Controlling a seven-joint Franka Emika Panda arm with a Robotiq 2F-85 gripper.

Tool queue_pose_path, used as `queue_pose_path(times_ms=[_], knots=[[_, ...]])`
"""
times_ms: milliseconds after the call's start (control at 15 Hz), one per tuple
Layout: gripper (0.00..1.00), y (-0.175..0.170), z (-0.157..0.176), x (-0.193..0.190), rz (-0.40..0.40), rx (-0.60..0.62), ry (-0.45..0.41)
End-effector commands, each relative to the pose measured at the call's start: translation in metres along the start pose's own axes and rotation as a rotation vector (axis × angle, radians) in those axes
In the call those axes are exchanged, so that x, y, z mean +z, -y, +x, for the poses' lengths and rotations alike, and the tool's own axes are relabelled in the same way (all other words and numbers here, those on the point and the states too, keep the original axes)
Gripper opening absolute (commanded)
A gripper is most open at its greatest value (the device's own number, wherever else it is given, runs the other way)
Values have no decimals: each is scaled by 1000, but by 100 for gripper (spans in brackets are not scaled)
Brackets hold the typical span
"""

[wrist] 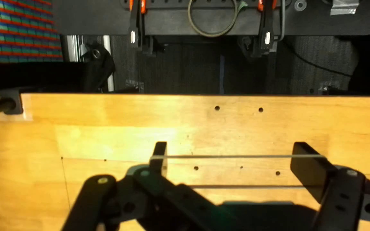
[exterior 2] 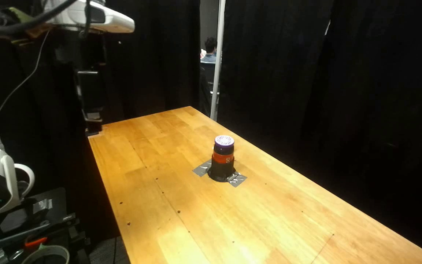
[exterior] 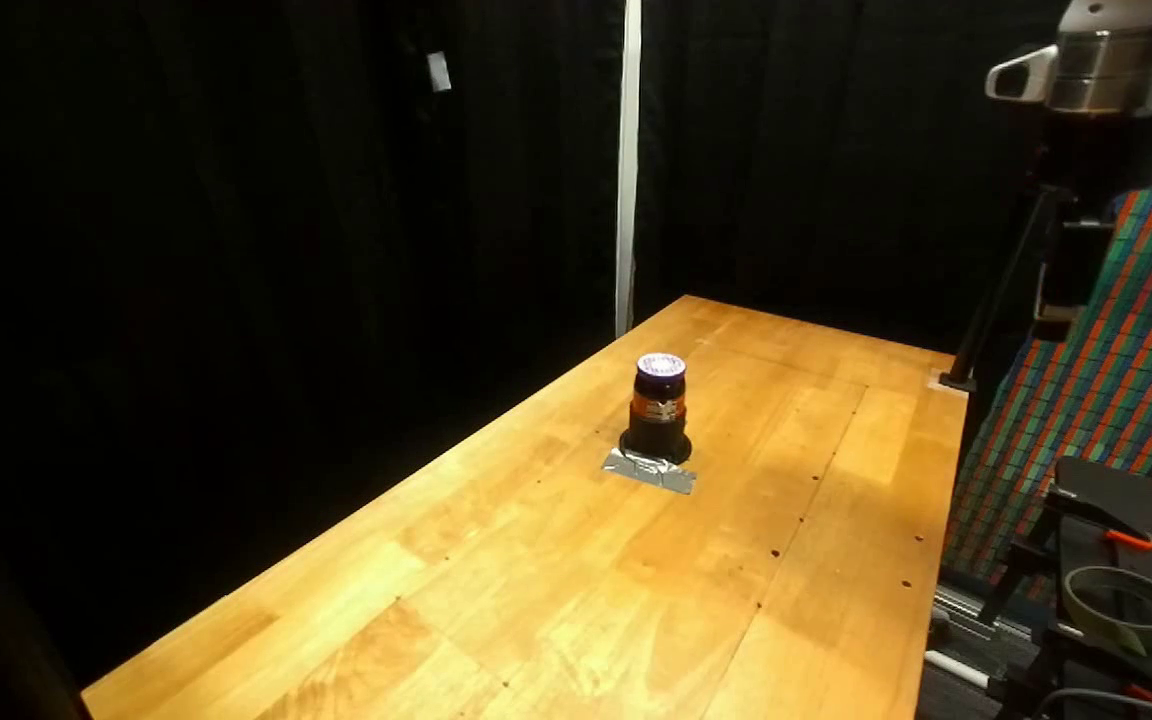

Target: Put the rubber band around the base of the cup

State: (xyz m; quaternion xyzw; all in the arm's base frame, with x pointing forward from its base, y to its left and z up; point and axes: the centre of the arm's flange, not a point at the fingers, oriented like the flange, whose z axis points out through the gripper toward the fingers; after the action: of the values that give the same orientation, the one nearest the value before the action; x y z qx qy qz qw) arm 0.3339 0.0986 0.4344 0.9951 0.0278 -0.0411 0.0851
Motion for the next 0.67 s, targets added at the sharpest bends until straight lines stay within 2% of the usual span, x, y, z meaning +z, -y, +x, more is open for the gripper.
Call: queue_pose_path(times_ms=[0, 267, 467, 600], knots=[[100, -33, 76, -33, 25, -128, -12], [100, -51, 153, -44, 101, -169, -67], [100, -48, 213, -40, 106, -145, -88], [100, -47, 251, -35, 118, -129, -69]])
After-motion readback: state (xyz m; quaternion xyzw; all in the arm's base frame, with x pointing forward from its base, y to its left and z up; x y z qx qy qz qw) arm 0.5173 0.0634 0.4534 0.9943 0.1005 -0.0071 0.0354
